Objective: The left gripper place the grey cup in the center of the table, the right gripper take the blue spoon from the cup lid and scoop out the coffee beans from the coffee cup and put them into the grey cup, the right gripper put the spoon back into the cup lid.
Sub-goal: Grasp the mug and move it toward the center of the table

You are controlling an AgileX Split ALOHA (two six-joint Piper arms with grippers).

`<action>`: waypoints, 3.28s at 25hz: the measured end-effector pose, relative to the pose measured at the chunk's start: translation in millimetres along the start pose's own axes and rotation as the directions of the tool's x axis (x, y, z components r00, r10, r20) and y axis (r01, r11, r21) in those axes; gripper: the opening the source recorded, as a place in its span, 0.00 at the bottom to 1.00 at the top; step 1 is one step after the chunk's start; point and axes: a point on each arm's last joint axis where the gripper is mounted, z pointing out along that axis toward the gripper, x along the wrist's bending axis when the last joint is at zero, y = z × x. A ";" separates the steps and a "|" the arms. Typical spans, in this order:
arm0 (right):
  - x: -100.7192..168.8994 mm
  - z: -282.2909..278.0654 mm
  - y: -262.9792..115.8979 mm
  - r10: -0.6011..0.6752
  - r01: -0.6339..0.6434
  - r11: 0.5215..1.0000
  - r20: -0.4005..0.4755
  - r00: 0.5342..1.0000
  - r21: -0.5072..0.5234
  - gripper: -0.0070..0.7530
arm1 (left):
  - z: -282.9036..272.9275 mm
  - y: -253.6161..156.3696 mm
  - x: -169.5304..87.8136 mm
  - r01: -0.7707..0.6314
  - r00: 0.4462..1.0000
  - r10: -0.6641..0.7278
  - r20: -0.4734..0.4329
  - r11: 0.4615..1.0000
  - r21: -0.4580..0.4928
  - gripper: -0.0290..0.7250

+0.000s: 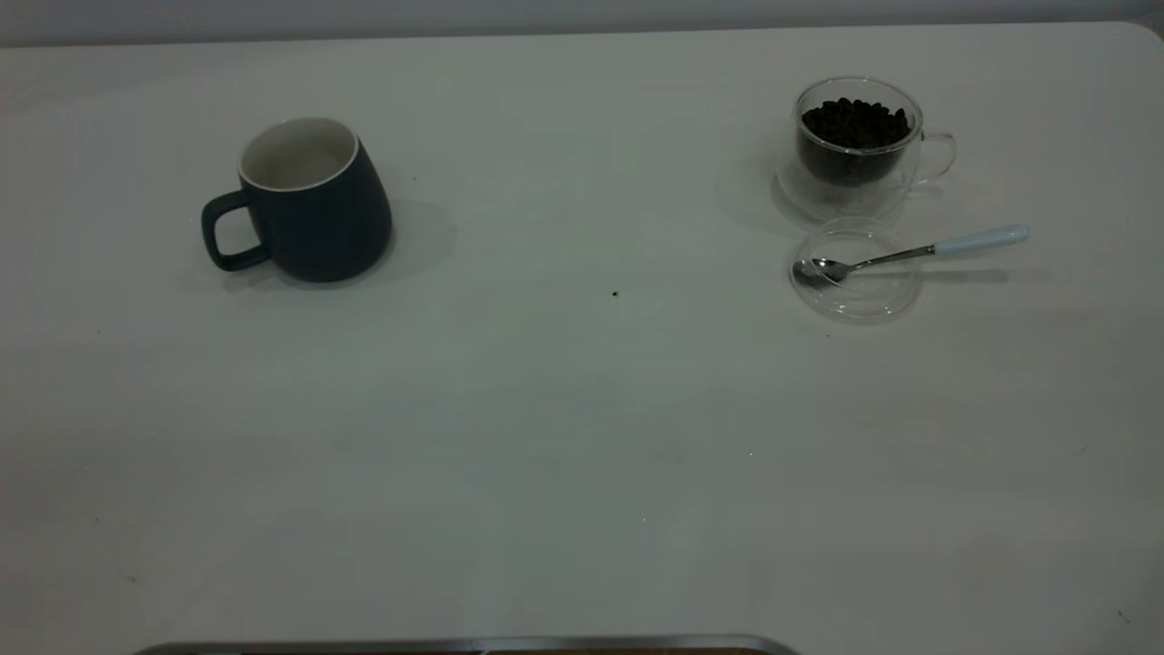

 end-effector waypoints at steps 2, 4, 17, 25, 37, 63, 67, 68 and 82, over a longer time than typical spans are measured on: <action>0.0 0.0 0.0 0.000 0.000 1.000 0.000 1.000 0.000 0.70 | 0.0 0.0 0.0 0.000 1.000 0.000 0.000 1.000 0.000 0.72; 0.0 0.0 0.0 0.000 0.000 1.000 0.000 1.000 0.000 0.70 | 0.0 0.0 0.0 0.000 1.000 0.000 0.000 1.000 0.000 0.72; 0.0 0.0 0.0 0.000 0.000 1.000 0.000 1.000 0.000 0.70 | 0.0 0.0 0.0 0.000 1.000 0.000 0.000 1.000 0.000 0.72; 0.0 0.0 0.0 0.000 0.000 1.000 0.000 1.000 0.000 0.70 | 0.0 0.0 0.0 -0.001 1.000 0.001 0.000 1.000 0.000 0.72; 0.0 0.0 0.0 0.000 0.000 1.000 0.000 1.000 0.000 0.70 | 0.0 0.0 0.0 -0.001 1.000 0.001 0.000 1.000 0.000 0.72; 0.0 0.0 0.0 0.000 0.000 1.000 0.000 1.000 0.000 0.70 | 188.0 173.0 -21.8 -0.599 0.797 0.580 0.170 0.722 0.345 0.72; 0.0 0.0 0.0 0.000 0.000 1.000 0.000 1.000 0.000 0.70 | 233.2 180.9 -23.1 -0.752 0.652 0.701 0.288 0.551 0.362 0.72; 0.0 0.0 0.0 0.000 0.000 1.000 0.000 1.000 0.000 0.70 | 242.1 181.7 -22.8 -0.795 0.598 0.734 0.320 0.493 0.355 0.72; 0.0 0.0 0.0 0.000 0.000 1.000 0.000 1.000 0.000 0.70 | 386.2 169.1 -27.4 -0.949 0.293 0.797 0.528 0.175 0.263 0.72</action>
